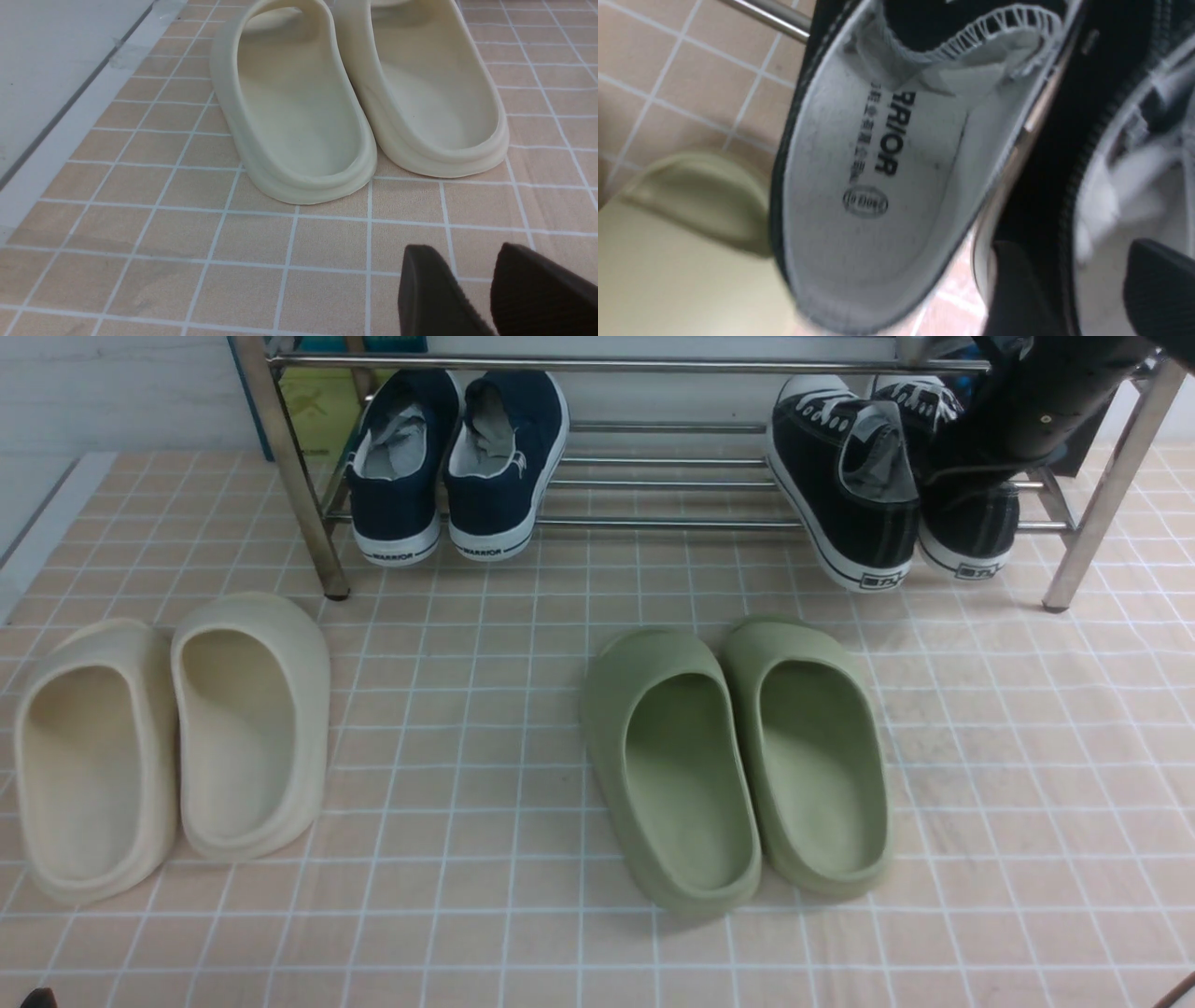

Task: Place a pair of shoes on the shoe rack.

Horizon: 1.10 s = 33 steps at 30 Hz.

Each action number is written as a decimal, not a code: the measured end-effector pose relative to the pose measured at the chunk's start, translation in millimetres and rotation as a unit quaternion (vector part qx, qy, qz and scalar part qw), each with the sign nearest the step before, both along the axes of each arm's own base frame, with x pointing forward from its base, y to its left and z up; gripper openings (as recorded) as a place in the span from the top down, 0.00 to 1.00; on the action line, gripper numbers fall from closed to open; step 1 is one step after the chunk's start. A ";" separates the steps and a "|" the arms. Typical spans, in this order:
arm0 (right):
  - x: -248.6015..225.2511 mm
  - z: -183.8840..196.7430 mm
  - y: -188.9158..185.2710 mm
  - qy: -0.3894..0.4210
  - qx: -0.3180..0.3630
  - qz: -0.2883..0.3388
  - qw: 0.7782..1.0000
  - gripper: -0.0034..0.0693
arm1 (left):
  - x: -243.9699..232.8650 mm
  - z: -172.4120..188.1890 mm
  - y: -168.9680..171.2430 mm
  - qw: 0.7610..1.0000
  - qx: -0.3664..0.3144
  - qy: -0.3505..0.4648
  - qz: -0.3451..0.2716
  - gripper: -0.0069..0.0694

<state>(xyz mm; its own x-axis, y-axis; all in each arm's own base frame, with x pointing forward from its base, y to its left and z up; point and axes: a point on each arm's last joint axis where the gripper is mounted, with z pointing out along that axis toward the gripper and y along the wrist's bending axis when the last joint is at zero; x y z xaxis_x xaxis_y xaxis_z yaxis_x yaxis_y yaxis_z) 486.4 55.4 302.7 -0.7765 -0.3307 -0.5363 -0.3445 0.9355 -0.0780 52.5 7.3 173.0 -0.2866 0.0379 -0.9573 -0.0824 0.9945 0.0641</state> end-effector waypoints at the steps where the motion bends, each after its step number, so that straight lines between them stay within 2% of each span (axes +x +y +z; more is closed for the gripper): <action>1: -5.5 8.1 -0.1 0.004 0.001 0.002 1.000 0.41 | 0.0 0.0 0.0 1.000 0.000 0.000 0.000 0.60; 4: -24.1 33.7 -1.0 0.013 0.005 0.006 1.000 0.38 | 0.0 0.0 0.0 1.000 0.000 0.000 0.000 0.60; 7: -39.4 57.7 -1.7 0.003 0.010 0.007 1.000 0.43 | 0.0 0.0 0.0 1.000 0.000 0.000 0.000 0.60; 12: -84.3 109.7 -3.4 -0.038 0.044 -0.008 0.998 0.69 | 0.0 0.0 0.0 1.000 0.000 0.000 0.000 0.60; 15: -130.9 131.9 -3.3 -0.042 0.073 -0.002 0.996 0.92 | 0.0 0.0 0.0 1.000 0.000 0.000 0.000 0.60; 16: -143.8 135.6 -3.5 -0.042 0.079 0.000 0.996 0.96 | 0.0 0.0 0.0 1.000 0.000 0.000 0.000 0.60; 20: -198.3 141.0 -4.6 -0.035 0.099 0.013 0.994 0.98 | 0.0 0.0 0.0 1.000 0.000 0.000 0.000 0.60; 22: -237.7 143.7 -5.9 -0.056 0.119 0.016 0.991 0.98 | 0.0 0.0 0.0 1.000 0.000 0.000 0.000 0.60; 28: -326.0 138.1 -14.7 -0.188 0.161 0.001 0.969 0.97 | 0.0 0.0 0.0 1.000 0.000 0.000 0.000 0.60; 33: -378.4 122.3 -22.7 -0.276 0.173 -0.009 0.945 0.97 | 0.0 0.0 0.0 1.000 0.000 0.000 0.000 0.60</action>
<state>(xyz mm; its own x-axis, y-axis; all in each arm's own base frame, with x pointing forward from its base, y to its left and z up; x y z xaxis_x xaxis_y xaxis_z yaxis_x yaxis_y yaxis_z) 108.0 32.8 425.0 -0.3510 -0.0506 -0.9350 -0.3252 0.9430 0.0710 52.5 7.3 173.0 -0.2866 0.0379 -0.9573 -0.0824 0.9945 0.0641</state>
